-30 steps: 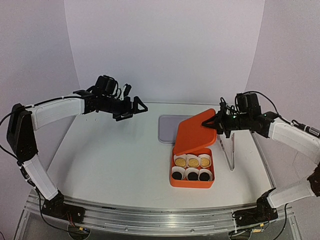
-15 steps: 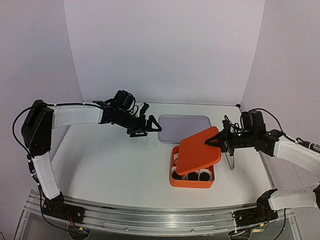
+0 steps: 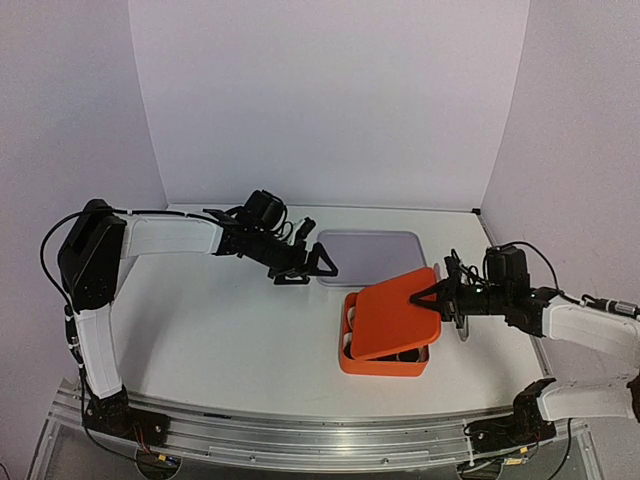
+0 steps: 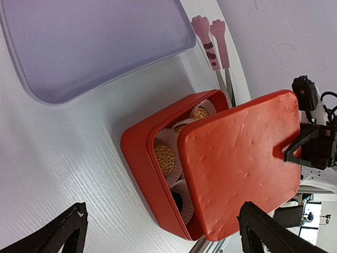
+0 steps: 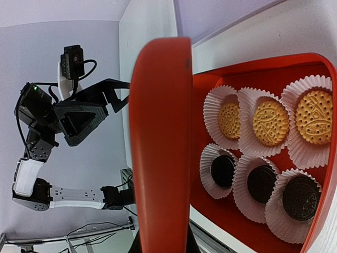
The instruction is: Pack the cookies
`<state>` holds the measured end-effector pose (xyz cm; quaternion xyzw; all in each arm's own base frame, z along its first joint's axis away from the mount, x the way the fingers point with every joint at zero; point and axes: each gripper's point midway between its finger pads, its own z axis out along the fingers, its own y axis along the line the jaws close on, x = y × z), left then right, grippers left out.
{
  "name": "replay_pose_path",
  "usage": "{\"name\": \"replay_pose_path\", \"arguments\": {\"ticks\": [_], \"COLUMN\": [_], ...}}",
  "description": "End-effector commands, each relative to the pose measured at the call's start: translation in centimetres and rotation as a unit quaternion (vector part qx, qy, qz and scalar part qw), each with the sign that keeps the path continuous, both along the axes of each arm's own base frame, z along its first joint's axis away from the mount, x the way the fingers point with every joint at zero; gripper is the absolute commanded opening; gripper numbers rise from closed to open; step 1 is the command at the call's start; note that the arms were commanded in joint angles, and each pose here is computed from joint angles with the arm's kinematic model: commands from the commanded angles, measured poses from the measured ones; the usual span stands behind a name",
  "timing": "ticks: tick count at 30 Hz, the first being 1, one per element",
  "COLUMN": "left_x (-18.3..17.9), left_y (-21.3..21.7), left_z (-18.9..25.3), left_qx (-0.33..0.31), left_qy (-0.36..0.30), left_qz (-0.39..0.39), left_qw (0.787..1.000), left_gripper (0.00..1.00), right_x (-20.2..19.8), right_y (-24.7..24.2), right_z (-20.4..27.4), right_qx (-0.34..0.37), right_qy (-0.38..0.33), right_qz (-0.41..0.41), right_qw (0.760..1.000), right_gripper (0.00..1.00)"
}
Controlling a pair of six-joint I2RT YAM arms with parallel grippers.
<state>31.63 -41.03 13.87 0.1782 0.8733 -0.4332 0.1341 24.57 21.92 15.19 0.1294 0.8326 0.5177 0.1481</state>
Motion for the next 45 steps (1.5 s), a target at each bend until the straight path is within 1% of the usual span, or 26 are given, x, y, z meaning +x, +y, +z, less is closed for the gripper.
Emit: {"name": "replay_pose_path", "arguments": {"ticks": [1,6,10,15,19,23,28,33,38,42,44,45], "left_x": [0.4,0.2,0.1,0.0,0.0,0.1,0.2,0.2,0.1,-0.1,-0.1,-0.2], "left_y": [-1.2,-1.7,-1.9,-2.2,-2.3,-2.5,-2.7,-2.8,-2.9,-3.0,-3.0,-3.1], "left_z": [2.5,2.2,1.7,1.7,1.6,1.5,1.5,1.6,1.6,1.4,1.3,1.3], "left_qx": [-0.037,-0.045,-0.047,-0.049,-0.049,-0.049,-0.048,-0.049,-0.05,-0.048,-0.048,-0.05], "left_qy": [-0.021,-0.015,-0.009,-0.009,-0.008,-0.006,-0.005,-0.002,-0.002,-0.001,0.001,0.002], "left_qz": [-0.01,-0.019,-0.023,-0.026,-0.03,-0.032,-0.033,-0.033,-0.034,-0.036,-0.035,-0.036], "left_qw": [0.999,0.999,0.999,0.998,0.998,0.998,0.998,0.998,0.998,0.998,0.998,0.998], "left_gripper": [1.0,1.0,1.0,1.0,1.0,1.0,1.0,1.0,1.0,1.0,1.0,1.0], "right_x": [0.8,1.0,1.3,1.4,1.3,1.3,1.0,1.7,1.8,2.0,2.0,1.9], "right_y": [0.0,-0.4,-0.4,-1.0,-1.3,-1.9,-2.1,-2.8,-3.5,-3.7,-3.8,-3.9], "right_z": [1.4,0.4,0.2,-1.3,-2.0,-2.0,-2.9,-3.6,-4.5,-3.5,-3.1,-3.1], "right_qx": [0.042,0.044,0.07,0.067,0.07,0.069,0.07,0.063,0.068,0.079,0.085,0.088], "right_qy": [-0.04,-0.043,-0.044,-0.028,-0.015,-0.022,0.0,0.013,0.043,0.036,0.036,0.038], "right_qz": [-0.007,-0.014,-0.016,-0.024,-0.027,-0.037,-0.039,-0.067,-0.089,-0.099,-0.109,-0.11], "right_qw": [0.998,0.998,0.996,0.997,0.997,0.997,0.997,0.996,0.993,0.991,0.99,0.989], "right_gripper": [0.0,0.0,0.0,0.04,0.12,0.24,0.29,0.29,0.28,0.23,0.19,0.19]}}
